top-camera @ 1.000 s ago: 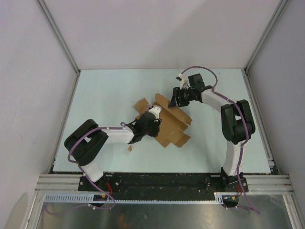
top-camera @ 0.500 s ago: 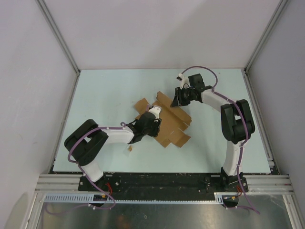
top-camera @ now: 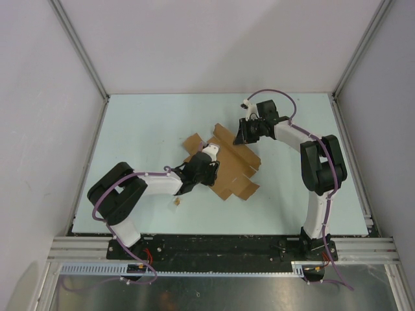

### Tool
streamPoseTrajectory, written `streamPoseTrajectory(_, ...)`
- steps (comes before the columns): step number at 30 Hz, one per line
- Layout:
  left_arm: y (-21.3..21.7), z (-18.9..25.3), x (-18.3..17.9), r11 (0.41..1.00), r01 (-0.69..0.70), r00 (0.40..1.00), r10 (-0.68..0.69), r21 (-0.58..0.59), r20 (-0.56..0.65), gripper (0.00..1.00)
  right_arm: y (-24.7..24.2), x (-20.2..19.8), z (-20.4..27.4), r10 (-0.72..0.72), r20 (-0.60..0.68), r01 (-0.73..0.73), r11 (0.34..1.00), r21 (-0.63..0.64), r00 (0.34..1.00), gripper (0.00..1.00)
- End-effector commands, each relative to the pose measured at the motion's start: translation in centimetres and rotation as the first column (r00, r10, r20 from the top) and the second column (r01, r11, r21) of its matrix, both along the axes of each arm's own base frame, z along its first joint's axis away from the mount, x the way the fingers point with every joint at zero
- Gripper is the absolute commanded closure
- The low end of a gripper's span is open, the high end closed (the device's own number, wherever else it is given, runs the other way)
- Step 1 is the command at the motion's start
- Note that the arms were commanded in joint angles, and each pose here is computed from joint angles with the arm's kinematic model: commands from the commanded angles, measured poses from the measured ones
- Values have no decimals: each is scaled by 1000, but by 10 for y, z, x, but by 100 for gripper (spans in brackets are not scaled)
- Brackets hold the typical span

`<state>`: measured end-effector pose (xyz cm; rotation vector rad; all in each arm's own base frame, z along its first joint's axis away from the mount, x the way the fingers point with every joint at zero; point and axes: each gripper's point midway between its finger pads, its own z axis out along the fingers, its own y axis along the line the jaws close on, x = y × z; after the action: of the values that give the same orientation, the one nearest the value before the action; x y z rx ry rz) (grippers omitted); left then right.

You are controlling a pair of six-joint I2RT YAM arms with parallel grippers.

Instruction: Fold the paper box

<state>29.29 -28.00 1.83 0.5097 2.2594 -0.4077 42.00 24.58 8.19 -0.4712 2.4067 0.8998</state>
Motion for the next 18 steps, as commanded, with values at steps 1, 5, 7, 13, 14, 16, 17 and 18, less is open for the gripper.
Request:
streamPoseTrajectory(1,11,-26,-21,999,19,995,-15,42,-97,54,4,-5,-3,16,-33,-16,1000,-4,999,93)
streamPoseTrajectory(5,10,-26,-21,999,21,995,-17,41,-96,54,5,-5,0,20,-29,-20,1000,-2,999,90)
streamPoseTrajectory(7,10,-26,-21,999,21,995,-17,42,-97,54,5,-5,3,23,-27,-23,1000,3,999,66)
streamPoseTrajectory(13,10,-26,-22,999,22,995,-18,41,-98,54,7,-3,28,23,28,-24,999,27,999,33)
streamPoseTrajectory(14,10,-26,-21,999,23,995,-19,39,-98,54,5,0,39,11,57,-12,1000,22,998,32)
streamPoseTrajectory(16,10,-24,-22,999,23,995,-20,34,-96,54,0,4,51,-14,85,13,1000,13,996,29)
streamPoseTrajectory(17,9,-22,-21,999,23,995,-20,32,-93,54,-7,10,55,-51,106,53,999,-11,993,28)
streamPoseTrajectory(18,9,-21,-21,999,23,996,-20,32,-90,54,-11,14,72,-75,151,79,997,-14,986,27)
